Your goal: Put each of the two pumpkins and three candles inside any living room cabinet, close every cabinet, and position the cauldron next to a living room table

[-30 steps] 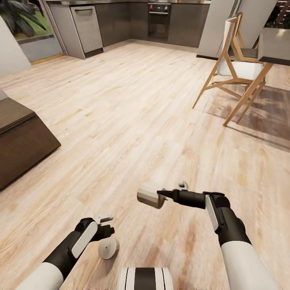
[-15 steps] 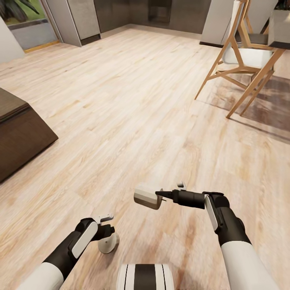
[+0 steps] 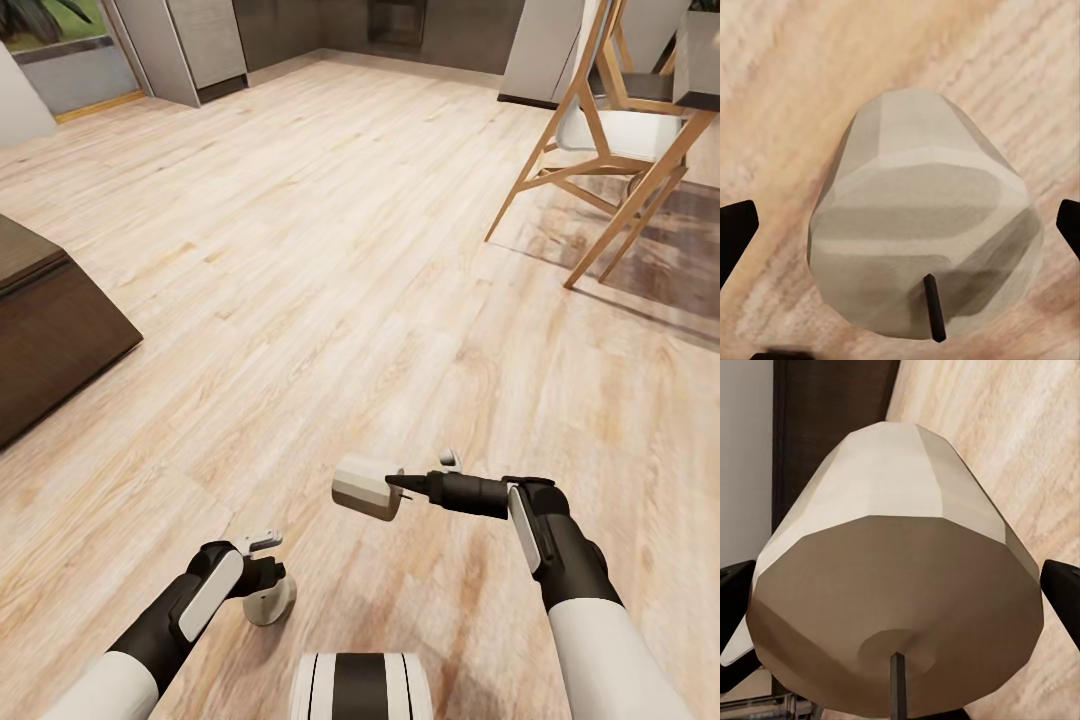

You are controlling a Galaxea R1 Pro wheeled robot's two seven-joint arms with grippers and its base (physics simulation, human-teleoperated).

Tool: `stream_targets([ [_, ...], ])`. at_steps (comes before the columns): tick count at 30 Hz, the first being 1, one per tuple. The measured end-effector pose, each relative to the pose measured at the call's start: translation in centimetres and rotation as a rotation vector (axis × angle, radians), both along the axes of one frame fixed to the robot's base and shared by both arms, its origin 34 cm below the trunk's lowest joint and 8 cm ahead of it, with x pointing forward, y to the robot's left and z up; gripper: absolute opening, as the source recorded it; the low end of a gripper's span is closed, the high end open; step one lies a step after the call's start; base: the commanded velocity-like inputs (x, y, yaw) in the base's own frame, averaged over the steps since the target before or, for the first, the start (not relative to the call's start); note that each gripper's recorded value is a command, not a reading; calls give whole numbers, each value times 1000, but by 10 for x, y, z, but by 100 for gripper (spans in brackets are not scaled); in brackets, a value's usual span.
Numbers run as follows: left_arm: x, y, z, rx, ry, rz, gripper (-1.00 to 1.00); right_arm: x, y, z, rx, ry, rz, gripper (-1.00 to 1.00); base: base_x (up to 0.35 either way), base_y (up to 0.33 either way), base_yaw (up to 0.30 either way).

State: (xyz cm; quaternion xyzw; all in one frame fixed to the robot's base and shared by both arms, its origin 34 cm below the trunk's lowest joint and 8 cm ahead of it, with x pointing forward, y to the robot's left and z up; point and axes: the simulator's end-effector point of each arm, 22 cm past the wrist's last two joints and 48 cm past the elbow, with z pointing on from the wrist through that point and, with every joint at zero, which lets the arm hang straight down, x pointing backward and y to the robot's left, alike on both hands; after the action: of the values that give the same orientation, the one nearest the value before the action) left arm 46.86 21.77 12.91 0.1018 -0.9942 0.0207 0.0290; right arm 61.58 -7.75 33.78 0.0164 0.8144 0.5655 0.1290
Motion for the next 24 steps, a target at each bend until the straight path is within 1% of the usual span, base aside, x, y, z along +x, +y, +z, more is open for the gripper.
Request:
stream_targets([
  [7, 0, -1, 0, -3, 0, 3, 100, 0, 0, -1, -1, 2, 0, -100, 0, 0, 0],
  [13, -7, -12, -6, -18, 18, 2, 100, -3, 0, -10, -1, 19, 0, -100, 0, 0, 0],
  [24, -7, -13, -6, -19, 18, 2, 100, -3, 0, -10, -2, 20, 0, -100, 0, 0, 0],
])
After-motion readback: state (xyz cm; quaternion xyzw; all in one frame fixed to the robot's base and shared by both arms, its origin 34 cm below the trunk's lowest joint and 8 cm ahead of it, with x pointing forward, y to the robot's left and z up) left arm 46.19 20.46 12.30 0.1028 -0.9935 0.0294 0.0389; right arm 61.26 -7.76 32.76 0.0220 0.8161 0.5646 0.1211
